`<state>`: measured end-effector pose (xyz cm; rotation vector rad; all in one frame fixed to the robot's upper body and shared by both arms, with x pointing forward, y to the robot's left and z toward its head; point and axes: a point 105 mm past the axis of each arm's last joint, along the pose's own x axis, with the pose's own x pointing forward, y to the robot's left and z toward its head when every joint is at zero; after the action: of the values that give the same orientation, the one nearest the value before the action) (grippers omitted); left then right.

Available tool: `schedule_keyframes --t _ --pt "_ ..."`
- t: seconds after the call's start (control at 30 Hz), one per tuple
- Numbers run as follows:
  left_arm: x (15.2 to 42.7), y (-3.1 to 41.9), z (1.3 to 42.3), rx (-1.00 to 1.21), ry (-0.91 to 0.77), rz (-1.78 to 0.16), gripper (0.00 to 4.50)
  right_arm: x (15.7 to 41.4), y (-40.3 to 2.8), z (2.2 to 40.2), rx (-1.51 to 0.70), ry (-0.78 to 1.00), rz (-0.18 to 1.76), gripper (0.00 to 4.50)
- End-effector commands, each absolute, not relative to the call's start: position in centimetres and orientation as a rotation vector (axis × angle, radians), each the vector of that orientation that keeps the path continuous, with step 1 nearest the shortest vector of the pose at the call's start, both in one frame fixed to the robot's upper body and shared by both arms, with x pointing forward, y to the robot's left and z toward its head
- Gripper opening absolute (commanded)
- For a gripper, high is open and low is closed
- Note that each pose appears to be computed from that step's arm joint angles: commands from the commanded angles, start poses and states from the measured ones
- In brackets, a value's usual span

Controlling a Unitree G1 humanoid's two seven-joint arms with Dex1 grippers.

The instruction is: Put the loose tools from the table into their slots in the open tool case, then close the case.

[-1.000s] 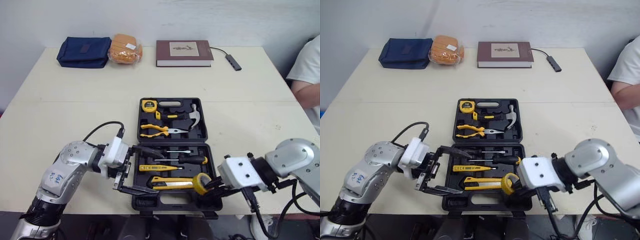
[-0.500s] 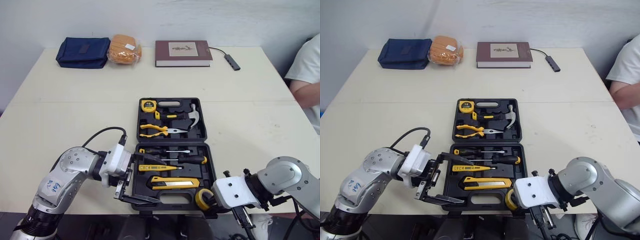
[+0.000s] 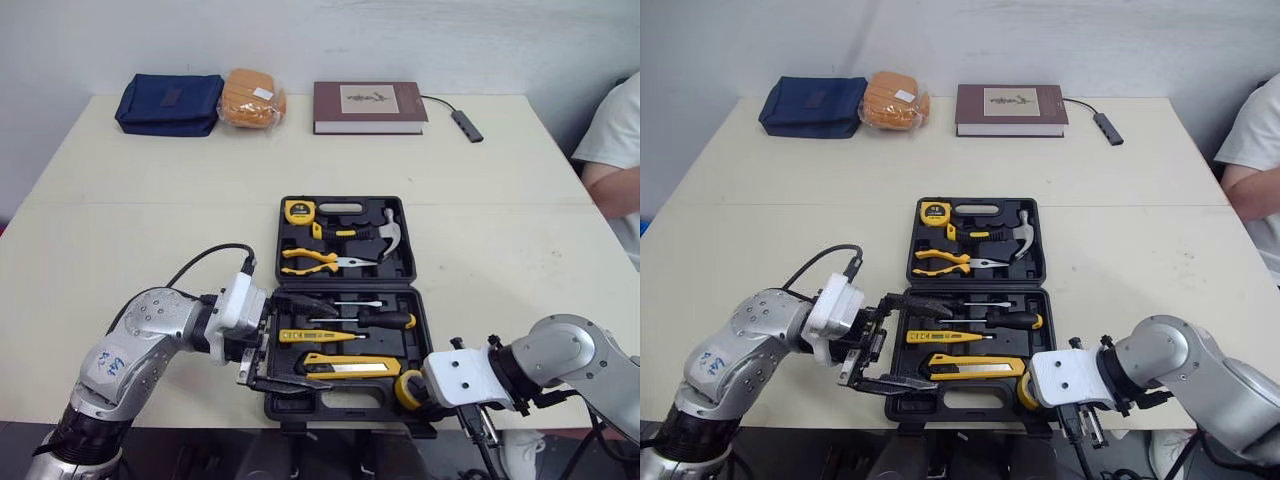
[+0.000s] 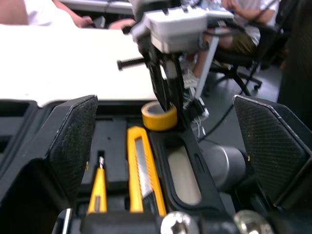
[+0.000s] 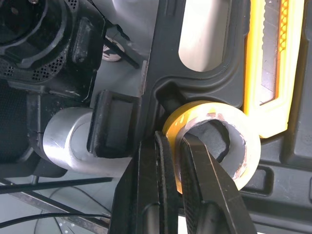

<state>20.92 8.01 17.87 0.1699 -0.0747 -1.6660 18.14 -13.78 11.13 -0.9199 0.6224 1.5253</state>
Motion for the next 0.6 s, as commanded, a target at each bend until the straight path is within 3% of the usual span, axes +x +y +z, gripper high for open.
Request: schedule_keyframes --t 0.03,0.3,0.33,0.47,0.6 --pt "20.6 8.1 18.6 0.187 -0.108 -1.672 4.5 18.4 -14.2 10.3 -0.919 0.677 1.486 0.05" --pt "20.5 8.1 18.4 0.194 -0.105 -1.667 4.5 18.2 -13.9 10.8 -0.901 0.668 1.506 0.05" --pt "20.5 8.1 18.4 0.194 -0.106 -1.664 4.5 18.3 -13.6 11.2 -0.896 0.646 1.514 0.93" --pt "20.7 8.3 18.3 0.198 -0.104 -1.661 4.5 17.2 -13.6 12.2 -0.836 0.671 1.577 2.63" --pt "20.8 8.5 18.3 0.199 -0.094 -1.669 4.5 15.9 -13.9 13.4 -0.746 0.698 1.651 2.63"
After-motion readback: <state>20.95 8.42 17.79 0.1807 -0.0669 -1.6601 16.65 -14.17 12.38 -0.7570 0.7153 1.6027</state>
